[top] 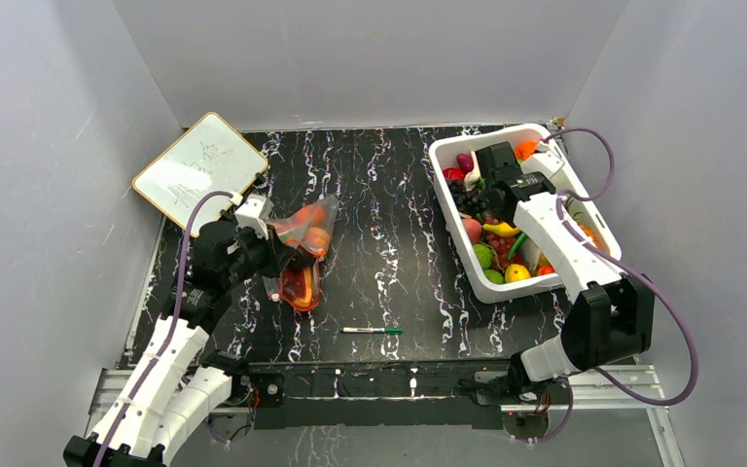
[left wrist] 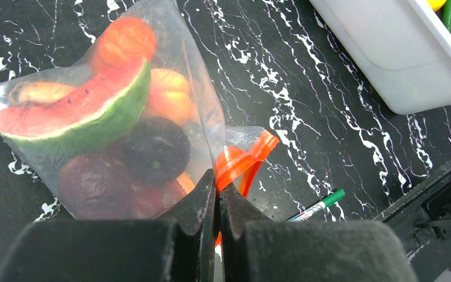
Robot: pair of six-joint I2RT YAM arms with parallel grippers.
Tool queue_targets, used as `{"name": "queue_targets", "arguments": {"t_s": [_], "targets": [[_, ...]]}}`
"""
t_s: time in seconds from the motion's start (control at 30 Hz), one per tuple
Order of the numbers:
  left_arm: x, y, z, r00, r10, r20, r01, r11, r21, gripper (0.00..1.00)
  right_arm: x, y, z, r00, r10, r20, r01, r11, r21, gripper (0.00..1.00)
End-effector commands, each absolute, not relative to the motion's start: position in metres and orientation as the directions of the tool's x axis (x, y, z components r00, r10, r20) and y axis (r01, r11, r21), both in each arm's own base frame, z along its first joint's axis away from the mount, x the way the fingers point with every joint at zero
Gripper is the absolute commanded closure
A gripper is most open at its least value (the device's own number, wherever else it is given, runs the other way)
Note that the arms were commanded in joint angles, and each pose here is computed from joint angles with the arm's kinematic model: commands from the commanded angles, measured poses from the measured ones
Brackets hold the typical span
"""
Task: Place the food in the zip-top bag and seal the zipper
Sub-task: Pick up the fake fruit from the bin.
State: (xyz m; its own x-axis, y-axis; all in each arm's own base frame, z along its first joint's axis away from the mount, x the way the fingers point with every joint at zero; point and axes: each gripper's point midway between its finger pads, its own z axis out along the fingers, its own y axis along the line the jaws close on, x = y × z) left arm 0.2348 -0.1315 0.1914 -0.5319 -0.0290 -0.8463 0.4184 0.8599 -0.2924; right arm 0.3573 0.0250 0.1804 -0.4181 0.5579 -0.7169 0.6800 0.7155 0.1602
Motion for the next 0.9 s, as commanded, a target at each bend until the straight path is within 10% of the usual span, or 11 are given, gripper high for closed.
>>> {"name": "queue_targets", "arguments": {"t_s": [0.0,0.87], "targets": [[0.225,-0.14,0.19,-0.538,-0.014,-0.843,0.472,0.823,-0.315,1.0,0.346,-0.001,0.172,-0.309,0.621,-0.72,0.806,0.573,0.149,0.49],[0.223,-0.148,0.198,-0.55,-0.082,-0.831,0.467,0.795,-0.387,1.0,0.343,-0.01,0.12,-0.237,0.715,-0.658,0.906,0.408,0.117,0.5]]}}
